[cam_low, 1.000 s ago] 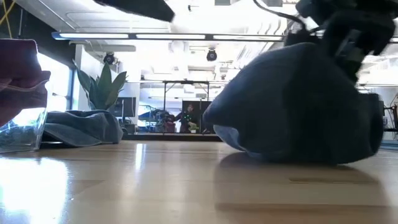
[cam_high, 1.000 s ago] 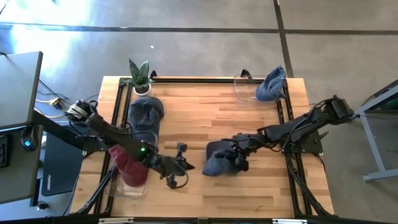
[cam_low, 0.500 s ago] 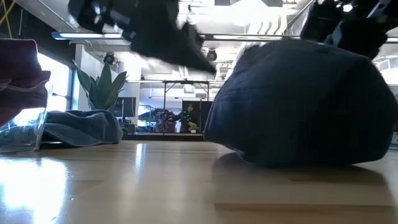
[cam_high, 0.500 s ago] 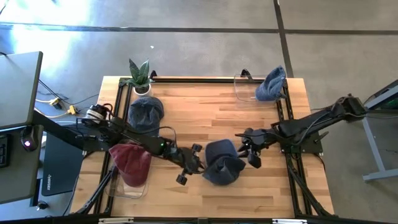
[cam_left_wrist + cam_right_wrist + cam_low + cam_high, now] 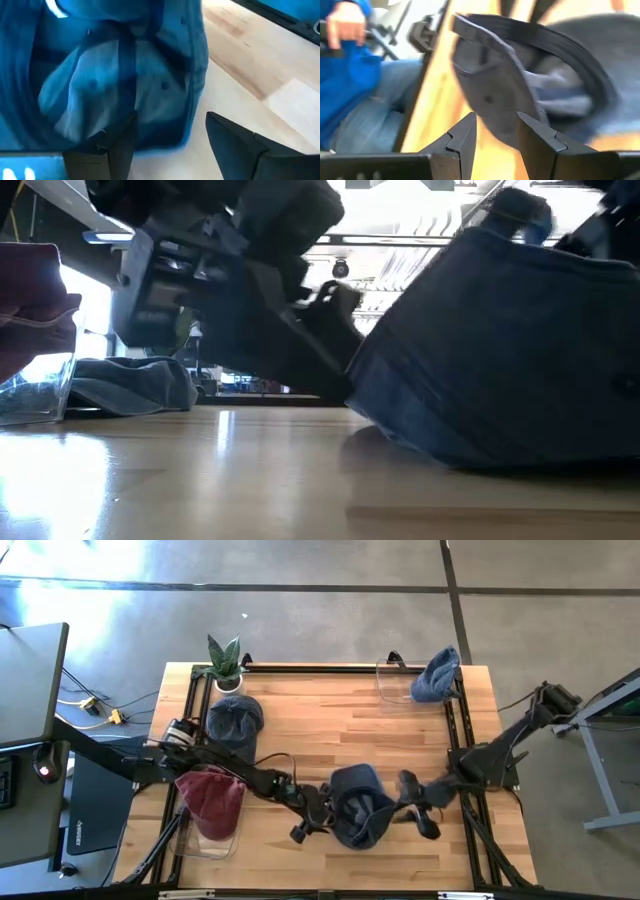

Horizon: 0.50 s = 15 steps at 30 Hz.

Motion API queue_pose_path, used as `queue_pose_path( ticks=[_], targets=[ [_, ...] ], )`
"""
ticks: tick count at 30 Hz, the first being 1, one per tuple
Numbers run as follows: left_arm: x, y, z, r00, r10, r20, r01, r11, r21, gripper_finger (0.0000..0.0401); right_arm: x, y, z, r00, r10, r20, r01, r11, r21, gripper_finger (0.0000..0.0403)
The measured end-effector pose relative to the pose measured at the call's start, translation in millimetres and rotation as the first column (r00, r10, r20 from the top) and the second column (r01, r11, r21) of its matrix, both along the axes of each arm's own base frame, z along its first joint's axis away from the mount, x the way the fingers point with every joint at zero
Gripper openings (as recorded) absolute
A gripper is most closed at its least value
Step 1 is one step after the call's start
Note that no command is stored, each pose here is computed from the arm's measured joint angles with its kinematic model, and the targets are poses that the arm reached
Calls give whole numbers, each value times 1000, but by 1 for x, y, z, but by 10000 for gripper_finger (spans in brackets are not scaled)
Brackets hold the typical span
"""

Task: Pick & Place hat
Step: Put the top dark blue cap into the top transparent bin

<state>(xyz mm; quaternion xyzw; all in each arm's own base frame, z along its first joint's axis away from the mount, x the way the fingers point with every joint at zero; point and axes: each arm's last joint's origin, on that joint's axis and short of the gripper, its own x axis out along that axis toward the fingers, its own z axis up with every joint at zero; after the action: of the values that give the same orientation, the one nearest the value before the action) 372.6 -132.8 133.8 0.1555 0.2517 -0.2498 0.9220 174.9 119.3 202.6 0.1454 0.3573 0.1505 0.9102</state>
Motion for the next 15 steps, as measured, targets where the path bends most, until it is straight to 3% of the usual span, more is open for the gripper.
queue_pose_path(
  ticks=[5,9,12,15],
  targets=[
    [14,-5,5,999,-29,46,28,999,37,178,-2,25,2,990,90,110,-91,996,2,130],
    [19,-7,5,998,-41,-53,45,995,84,102,-6,38,2,975,130,182,-126,991,-33,130],
    [25,-9,28,993,-39,-107,50,994,102,29,-5,44,-2,969,114,217,-95,991,-94,130],
    [30,-10,57,986,-16,-167,33,995,95,14,3,48,-9,965,103,240,-74,989,-128,130]
  ],
)
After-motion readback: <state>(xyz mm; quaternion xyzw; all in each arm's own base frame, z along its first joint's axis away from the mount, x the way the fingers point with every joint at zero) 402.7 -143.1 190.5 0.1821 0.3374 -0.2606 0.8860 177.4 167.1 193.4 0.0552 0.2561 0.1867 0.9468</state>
